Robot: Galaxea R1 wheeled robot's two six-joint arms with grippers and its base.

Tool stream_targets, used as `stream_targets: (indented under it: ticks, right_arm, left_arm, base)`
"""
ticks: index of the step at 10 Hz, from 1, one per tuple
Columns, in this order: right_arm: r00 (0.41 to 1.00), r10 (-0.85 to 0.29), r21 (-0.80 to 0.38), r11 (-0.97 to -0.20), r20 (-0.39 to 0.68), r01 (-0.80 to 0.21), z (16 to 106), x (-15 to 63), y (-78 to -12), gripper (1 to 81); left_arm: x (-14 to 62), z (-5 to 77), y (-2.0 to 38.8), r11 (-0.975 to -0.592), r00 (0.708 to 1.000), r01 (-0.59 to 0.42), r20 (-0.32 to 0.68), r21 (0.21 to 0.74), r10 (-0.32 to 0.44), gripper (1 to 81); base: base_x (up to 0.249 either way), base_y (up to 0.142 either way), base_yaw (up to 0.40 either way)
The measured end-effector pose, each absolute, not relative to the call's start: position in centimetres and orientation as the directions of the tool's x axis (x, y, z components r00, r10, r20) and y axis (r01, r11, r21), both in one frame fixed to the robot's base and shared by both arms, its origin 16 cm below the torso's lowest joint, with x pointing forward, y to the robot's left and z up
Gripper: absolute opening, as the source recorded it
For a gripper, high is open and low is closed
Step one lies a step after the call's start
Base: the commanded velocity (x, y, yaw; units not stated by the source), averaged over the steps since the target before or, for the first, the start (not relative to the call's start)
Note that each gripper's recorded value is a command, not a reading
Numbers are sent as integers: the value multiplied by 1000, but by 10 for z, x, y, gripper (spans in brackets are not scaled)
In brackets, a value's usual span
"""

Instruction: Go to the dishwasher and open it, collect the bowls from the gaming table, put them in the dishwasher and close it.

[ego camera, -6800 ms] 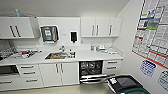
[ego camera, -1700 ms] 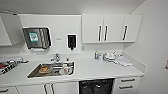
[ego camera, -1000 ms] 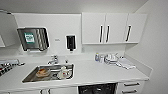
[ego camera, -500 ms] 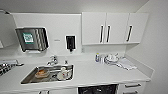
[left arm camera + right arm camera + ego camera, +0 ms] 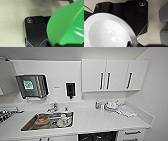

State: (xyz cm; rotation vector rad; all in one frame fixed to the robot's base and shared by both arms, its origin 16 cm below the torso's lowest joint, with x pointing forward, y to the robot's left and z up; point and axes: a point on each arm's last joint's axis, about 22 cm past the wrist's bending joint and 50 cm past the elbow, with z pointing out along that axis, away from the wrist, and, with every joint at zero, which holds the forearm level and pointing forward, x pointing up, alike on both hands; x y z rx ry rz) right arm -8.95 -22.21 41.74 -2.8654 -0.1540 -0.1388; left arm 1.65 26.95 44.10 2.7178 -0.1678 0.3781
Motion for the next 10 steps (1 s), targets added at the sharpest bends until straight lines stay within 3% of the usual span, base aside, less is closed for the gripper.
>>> stream_targets:
  ticks: [4,10]
  right_arm:
    - [991,88,-278,-954,102,113,419,-94,-213,10]
    - [996,86,-290,-954,-37,71,426,-146,-214,10]
  left_arm:
    - [23,451,270,-894,948,-170,315,414,-35,10]
    - [-4,477,243,-808,984,-92,179,582,16,10]
  base:
    - [0,0,0]
    - [0,0,0]
